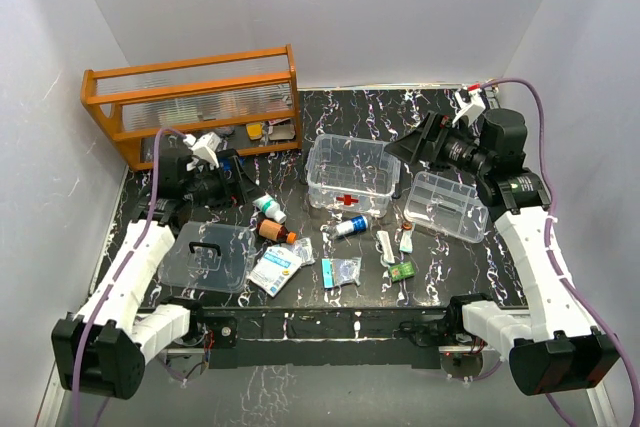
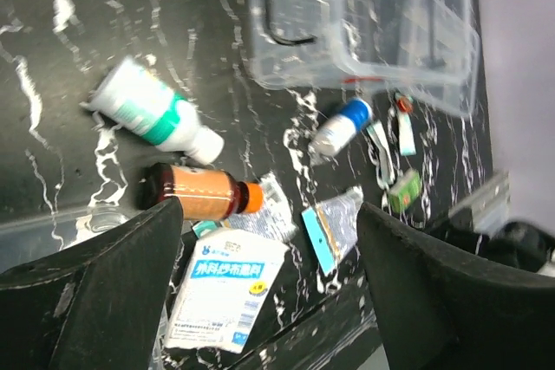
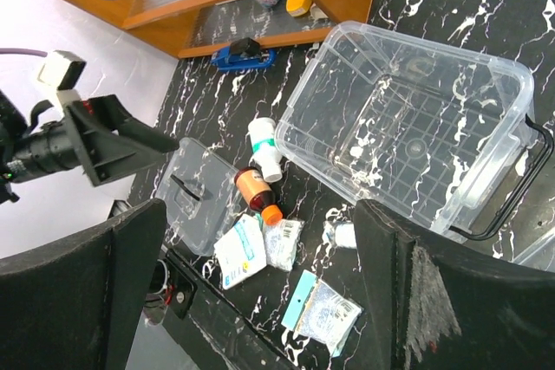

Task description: Organize the medicine kit

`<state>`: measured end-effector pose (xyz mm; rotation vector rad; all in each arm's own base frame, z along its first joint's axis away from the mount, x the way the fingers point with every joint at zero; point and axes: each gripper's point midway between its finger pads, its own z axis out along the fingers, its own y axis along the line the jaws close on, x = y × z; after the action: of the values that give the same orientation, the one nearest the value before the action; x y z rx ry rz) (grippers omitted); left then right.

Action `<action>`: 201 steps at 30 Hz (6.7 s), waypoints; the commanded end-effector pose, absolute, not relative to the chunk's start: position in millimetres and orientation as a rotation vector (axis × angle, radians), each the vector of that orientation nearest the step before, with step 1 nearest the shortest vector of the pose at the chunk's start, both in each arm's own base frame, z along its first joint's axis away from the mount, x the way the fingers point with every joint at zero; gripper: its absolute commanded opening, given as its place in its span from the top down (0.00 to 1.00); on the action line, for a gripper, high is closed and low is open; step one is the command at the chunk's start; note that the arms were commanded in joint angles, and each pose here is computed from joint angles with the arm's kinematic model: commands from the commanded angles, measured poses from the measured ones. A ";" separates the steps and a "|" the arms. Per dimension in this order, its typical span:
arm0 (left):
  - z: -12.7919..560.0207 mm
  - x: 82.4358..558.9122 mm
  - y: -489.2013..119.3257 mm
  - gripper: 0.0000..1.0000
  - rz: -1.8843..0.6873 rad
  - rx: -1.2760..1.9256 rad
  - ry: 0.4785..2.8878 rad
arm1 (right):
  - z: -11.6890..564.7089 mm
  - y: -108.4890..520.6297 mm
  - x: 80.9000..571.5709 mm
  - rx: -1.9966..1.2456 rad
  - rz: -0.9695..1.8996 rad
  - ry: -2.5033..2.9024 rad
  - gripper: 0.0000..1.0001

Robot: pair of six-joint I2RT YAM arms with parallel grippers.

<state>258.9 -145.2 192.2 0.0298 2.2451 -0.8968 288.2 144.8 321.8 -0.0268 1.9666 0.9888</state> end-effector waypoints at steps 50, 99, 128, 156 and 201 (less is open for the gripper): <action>54.9 345.8 -133.0 0.71 -0.632 -0.948 2.360 | 303.5 134.1 314.6 0.036 0.907 1.915 0.20; 291.3 310.8 -182.6 0.75 -1.799 -1.426 1.729 | 359.0 384.8 308.7 -0.153 1.052 1.201 0.35; 272.1 282.9 -158.9 0.07 -1.196 -0.644 1.950 | 298.1 365.3 331.2 -0.141 1.228 1.822 0.93; 228.2 227.7 -239.1 0.32 -1.522 0.684 1.932 | 280.8 354.8 272.5 -0.234 1.740 2.095 0.93; 240.9 247.6 -262.3 0.78 -1.547 0.498 1.915 | 279.1 345.1 294.9 0.062 1.492 1.955 0.69</action>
<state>250.5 -259.2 222.3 0.4201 2.0076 -1.5421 289.5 340.1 260.5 0.0767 2.0347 1.4742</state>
